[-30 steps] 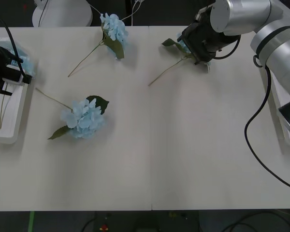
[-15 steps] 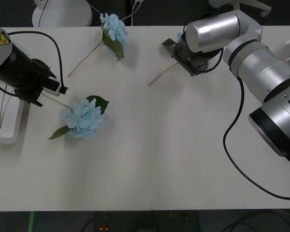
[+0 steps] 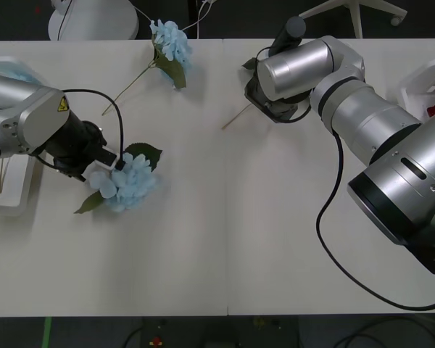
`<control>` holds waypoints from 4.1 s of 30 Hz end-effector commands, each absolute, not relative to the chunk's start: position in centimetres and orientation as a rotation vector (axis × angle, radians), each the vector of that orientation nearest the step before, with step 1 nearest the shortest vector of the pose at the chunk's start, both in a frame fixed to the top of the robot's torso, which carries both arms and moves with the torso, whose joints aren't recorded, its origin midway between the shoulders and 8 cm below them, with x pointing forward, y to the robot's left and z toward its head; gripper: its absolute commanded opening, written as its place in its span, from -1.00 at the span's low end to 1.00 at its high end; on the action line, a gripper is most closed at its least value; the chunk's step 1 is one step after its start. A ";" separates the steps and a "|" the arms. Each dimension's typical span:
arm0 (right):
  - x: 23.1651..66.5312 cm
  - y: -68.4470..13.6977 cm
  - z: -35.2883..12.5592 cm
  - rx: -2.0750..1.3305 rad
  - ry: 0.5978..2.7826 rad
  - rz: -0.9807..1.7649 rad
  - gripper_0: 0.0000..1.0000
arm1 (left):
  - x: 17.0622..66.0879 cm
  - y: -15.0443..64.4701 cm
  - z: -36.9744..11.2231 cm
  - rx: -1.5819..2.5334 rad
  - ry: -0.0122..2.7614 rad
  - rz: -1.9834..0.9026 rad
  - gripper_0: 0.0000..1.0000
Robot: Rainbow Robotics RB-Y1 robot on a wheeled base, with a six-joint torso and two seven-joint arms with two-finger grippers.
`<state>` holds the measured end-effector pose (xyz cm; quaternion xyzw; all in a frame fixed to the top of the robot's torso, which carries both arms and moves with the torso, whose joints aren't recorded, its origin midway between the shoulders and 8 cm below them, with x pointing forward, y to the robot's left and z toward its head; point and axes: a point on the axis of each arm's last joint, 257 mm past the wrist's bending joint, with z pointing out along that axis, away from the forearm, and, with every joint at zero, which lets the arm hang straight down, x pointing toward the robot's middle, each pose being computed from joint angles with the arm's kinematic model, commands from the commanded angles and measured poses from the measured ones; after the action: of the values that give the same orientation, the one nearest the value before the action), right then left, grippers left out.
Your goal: Put the red flowers into the right box and the blue flowers into the left box
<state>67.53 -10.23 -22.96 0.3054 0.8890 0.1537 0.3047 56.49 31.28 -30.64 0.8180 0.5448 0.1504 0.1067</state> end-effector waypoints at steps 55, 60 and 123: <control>68.4 -8.2 -18.1 0.414 2.410 0.318 0.93 | 55.7 49.1 -4.8 0.477 2.248 0.037 -1.00; 69.1 -15.6 -15.7 0.117 2.455 0.098 0.94 | 54.7 55.3 -4.3 0.244 2.271 0.096 -1.00; 70.8 -19.9 -20.9 -0.619 2.268 -0.403 -0.19 | 51.2 30.2 -8.6 1.483 1.733 -0.243 1.00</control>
<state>70.69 -21.54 -20.79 -0.1998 0.8961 -0.1458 0.3684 51.58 30.67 -10.25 0.5547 0.7122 -0.1277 0.4108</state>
